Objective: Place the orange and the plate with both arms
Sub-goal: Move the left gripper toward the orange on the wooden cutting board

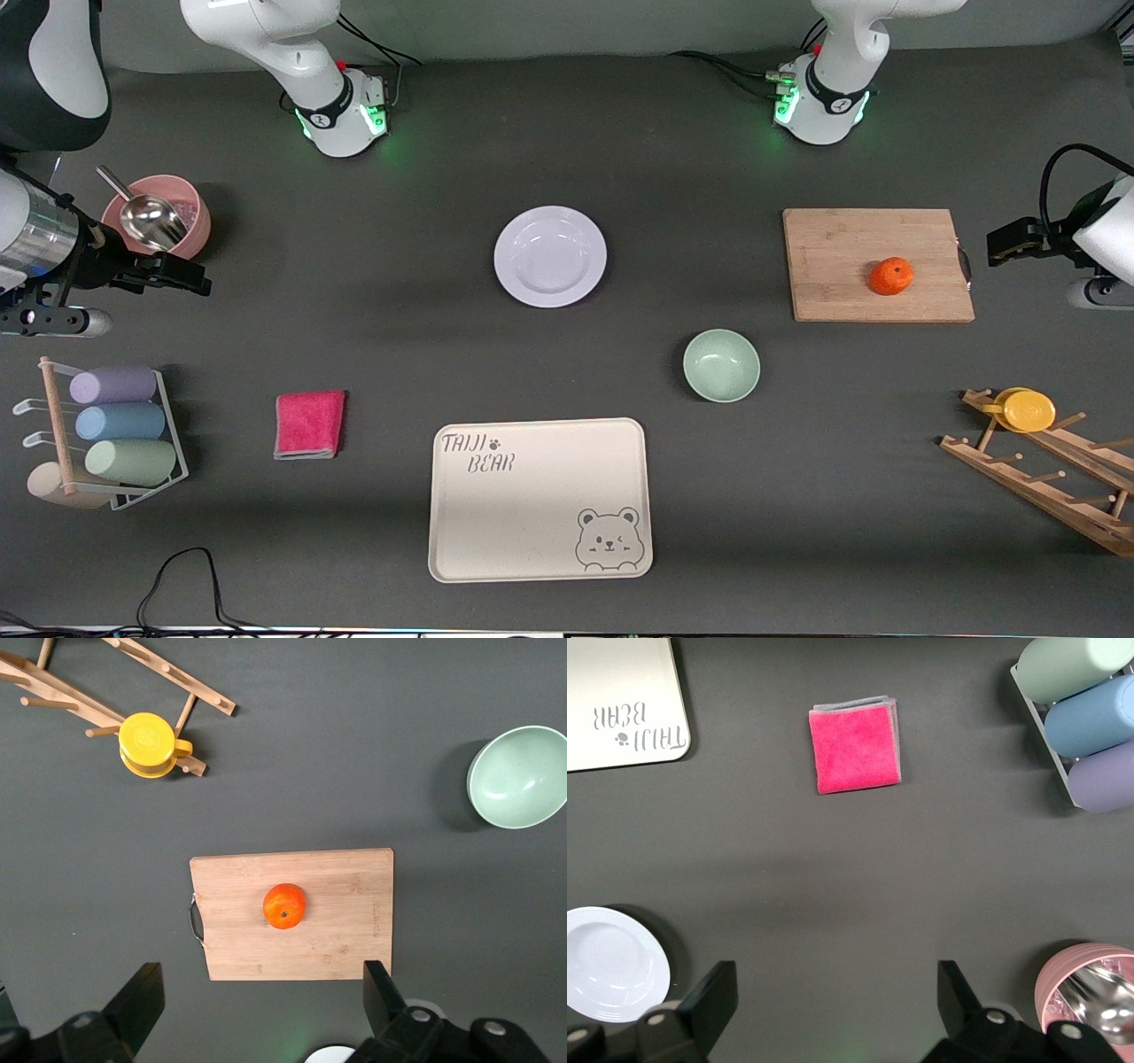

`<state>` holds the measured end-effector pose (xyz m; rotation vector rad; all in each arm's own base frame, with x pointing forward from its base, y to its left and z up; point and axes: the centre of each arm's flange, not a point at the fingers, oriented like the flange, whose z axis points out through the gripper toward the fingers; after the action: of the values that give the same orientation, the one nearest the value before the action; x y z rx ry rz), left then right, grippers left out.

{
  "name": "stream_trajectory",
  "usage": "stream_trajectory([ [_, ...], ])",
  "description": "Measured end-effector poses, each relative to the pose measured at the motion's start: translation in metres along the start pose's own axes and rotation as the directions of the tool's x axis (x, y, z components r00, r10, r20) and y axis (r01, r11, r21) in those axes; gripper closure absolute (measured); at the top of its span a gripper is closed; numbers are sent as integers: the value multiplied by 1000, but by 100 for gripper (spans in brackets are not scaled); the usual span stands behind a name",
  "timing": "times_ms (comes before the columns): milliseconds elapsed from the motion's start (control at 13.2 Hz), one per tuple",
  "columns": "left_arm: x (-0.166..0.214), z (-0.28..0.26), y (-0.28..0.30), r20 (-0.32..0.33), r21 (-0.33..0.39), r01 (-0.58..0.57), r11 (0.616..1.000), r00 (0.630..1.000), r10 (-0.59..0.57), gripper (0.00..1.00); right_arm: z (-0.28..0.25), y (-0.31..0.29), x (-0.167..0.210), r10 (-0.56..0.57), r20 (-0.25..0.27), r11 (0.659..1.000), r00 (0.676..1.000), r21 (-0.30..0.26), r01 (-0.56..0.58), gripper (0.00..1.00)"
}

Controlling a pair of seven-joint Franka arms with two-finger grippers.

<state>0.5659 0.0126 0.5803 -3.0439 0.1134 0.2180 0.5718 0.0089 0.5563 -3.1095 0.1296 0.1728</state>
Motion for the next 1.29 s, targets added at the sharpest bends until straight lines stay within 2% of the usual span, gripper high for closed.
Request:
stream_trajectory([
  [908, 0, 0, -1, 15, -1, 4, 1000, 1000, -4, 0, -3, -3, 1, -5, -20, 1000, 1000, 2, 5, 0],
  [1135, -5, -1, -5, 29, -3, 10, 1000, 1000, -10, 0, 3, -2, 2, -3, -4, 1000, 1000, -1, 3, 0],
  [1287, -22, -3, -9, 43, -8, 19, 1000, 999, -18, 0, 14, -2, 3, -2, 19, 1000, 1000, -4, 2, 0],
])
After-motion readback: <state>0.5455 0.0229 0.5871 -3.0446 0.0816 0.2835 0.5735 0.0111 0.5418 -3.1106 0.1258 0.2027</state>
